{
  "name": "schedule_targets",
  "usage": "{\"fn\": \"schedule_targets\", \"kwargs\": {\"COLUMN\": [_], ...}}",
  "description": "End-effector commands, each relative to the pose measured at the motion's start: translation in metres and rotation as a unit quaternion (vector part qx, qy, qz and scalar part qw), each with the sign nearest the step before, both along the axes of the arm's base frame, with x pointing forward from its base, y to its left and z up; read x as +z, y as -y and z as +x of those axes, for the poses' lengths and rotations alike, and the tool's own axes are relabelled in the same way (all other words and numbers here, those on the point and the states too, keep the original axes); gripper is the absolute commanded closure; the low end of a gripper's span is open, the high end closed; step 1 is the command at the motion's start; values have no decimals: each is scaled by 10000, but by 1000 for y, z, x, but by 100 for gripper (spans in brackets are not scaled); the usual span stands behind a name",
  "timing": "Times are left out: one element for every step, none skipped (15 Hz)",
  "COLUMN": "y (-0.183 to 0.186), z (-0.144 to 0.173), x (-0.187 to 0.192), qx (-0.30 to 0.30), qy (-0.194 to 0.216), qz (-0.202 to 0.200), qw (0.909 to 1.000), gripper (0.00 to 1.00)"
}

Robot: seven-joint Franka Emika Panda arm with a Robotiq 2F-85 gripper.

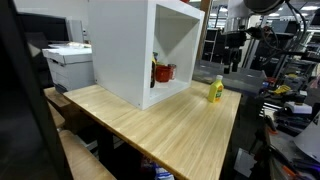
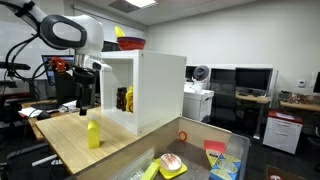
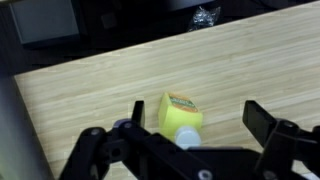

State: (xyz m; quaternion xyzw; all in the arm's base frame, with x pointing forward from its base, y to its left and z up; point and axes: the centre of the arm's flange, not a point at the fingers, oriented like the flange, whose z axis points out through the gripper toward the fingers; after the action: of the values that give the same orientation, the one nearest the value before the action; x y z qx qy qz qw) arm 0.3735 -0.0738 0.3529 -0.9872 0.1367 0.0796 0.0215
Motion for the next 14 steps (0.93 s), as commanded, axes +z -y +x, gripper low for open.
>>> {"fn": "schedule_targets", "kwargs": {"y": [-14,-17,-20,-22,-23,-25,-25,-26,-26,-26,-27,-28,-29,-29], "z": [-21,-30,-35,-41,-45,-48,-52,-53,-49,-44,-42,-39,-34,-32], "x": [-9,-11,-15,-20,-26,-31,-35,-36,-33,-27,-21,-16,-12,-11], "qx": [-61,50,100,285,344,466,533,634,620,619,478,499,381,319], "qy": [79,223,290,428,598,714,821,950,1067,1197,1310,1405,1329,1255], "qz": [73,66,-83,-197,-366,-504,-561,-647,-698,-803,-818,-833,-814,-792], "qw": [9999,9997,9995,9985,9969,9951,9936,9913,9899,9876,9868,9853,9870,9884], "gripper": [0,0,0,0,0,0,0,0,0,0,0,0,0,0]}}
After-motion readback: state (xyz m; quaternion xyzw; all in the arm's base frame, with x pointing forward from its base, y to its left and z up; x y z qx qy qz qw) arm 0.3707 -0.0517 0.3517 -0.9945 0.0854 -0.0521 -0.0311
